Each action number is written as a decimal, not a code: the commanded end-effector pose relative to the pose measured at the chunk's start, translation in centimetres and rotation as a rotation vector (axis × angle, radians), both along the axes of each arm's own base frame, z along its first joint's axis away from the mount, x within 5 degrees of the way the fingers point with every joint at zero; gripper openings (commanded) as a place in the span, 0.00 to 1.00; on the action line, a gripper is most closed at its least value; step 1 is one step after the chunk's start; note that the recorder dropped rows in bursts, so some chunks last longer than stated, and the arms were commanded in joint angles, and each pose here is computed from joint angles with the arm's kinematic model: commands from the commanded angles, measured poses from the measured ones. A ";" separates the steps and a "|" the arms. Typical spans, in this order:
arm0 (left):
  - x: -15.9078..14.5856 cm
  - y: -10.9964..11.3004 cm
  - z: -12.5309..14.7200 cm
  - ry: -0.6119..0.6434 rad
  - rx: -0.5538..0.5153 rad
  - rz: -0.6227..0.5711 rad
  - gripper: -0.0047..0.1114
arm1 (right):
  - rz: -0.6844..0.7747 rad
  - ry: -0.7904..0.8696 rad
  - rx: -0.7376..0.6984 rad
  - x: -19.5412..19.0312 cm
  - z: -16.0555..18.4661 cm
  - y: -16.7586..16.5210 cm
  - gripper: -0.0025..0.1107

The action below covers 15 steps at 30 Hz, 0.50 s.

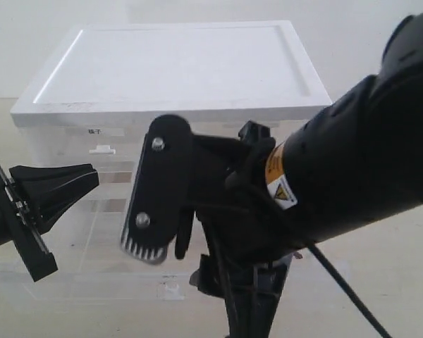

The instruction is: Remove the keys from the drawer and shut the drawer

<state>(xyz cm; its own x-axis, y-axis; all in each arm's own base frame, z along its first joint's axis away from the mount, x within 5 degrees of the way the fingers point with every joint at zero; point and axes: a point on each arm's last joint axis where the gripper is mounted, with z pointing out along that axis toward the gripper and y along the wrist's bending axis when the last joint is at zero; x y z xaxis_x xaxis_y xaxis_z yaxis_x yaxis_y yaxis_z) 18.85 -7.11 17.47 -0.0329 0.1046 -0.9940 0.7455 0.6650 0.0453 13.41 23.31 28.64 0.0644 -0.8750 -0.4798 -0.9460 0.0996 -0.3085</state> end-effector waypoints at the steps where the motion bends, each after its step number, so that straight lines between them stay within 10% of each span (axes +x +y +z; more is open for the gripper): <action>1: 0.0 -0.1 0.2 0.003 -0.022 -0.009 0.08 | -0.329 -0.064 0.105 1.3 1.5 -1.4 0.48; 5: -0.1 -0.2 0.2 0.004 -0.016 -0.026 0.08 | -0.570 -0.155 -0.026 3.5 -0.3 -2.1 0.48; 15: -0.2 -0.3 0.2 0.004 -0.013 -0.033 0.08 | -0.554 0.153 -0.028 7.3 -4.4 -2.6 0.55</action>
